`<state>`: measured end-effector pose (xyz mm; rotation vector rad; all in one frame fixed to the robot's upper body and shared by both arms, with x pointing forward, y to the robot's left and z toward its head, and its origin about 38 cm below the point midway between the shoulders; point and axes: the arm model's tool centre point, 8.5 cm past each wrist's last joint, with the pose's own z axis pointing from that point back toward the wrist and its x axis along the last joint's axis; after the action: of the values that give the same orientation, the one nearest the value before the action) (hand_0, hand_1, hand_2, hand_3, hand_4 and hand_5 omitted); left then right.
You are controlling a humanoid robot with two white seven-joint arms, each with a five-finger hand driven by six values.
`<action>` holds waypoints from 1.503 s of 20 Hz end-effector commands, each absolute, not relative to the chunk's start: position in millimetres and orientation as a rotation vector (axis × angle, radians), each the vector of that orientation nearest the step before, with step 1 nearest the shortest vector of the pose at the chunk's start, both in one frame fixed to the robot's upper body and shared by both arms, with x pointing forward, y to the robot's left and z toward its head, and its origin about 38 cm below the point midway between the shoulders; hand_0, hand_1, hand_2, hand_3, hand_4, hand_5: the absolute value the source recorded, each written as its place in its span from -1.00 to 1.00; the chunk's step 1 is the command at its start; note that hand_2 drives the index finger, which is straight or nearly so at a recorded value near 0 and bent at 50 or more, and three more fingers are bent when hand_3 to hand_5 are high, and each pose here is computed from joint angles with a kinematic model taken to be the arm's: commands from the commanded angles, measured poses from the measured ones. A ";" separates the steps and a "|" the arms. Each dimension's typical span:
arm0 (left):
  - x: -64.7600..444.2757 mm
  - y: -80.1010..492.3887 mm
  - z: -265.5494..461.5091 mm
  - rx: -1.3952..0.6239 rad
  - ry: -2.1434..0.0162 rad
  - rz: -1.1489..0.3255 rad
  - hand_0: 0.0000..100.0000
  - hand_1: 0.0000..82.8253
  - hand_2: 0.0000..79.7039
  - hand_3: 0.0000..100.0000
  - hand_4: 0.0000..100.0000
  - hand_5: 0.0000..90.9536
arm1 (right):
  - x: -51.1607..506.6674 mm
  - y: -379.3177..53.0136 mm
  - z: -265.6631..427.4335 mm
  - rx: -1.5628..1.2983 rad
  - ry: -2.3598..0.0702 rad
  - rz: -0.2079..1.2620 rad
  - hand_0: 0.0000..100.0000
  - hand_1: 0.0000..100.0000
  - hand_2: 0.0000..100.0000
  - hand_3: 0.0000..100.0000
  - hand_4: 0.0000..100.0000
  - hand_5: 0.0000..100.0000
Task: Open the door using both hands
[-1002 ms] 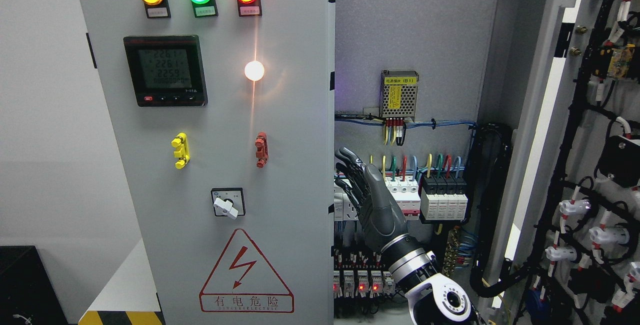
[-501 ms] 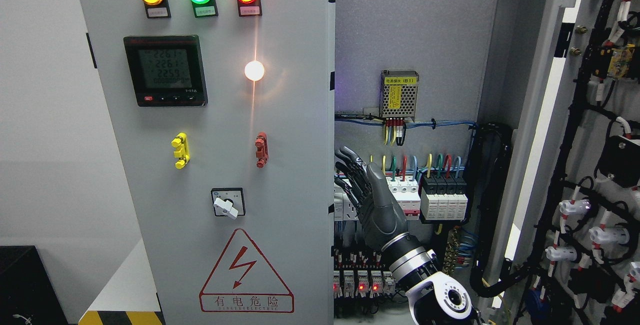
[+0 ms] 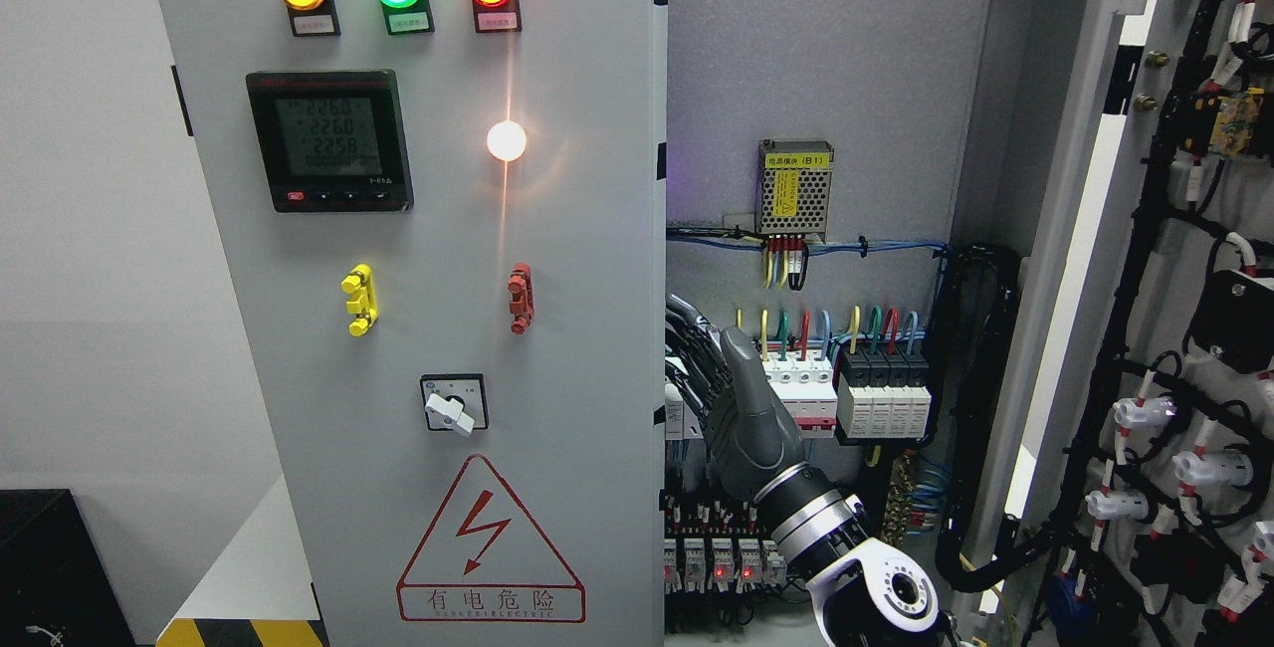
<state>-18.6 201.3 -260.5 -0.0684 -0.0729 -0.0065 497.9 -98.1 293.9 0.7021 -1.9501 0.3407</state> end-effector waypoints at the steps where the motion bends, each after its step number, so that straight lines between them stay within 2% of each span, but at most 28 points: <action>1: -16.5 201.4 -260.6 -0.067 -0.077 -0.007 -1.00 -1.00 -1.00 -1.00 -1.00 -1.00 | 498.0 -100.1 297.8 0.703 -1.959 0.335 -0.62 -1.00 -1.00 -1.00 -1.00 -1.00; 30: -16.5 201.4 -260.6 -0.067 -0.077 -0.007 -1.00 -1.00 -1.00 -1.00 -1.00 -1.00 | 496.6 -99.2 298.5 0.714 -1.963 0.357 -0.61 -1.00 -1.00 -1.00 -1.00 -1.00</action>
<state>-18.6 201.4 -260.5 -0.0679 -0.0729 -0.0065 496.4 -99.0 299.5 0.7133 -1.9700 0.3553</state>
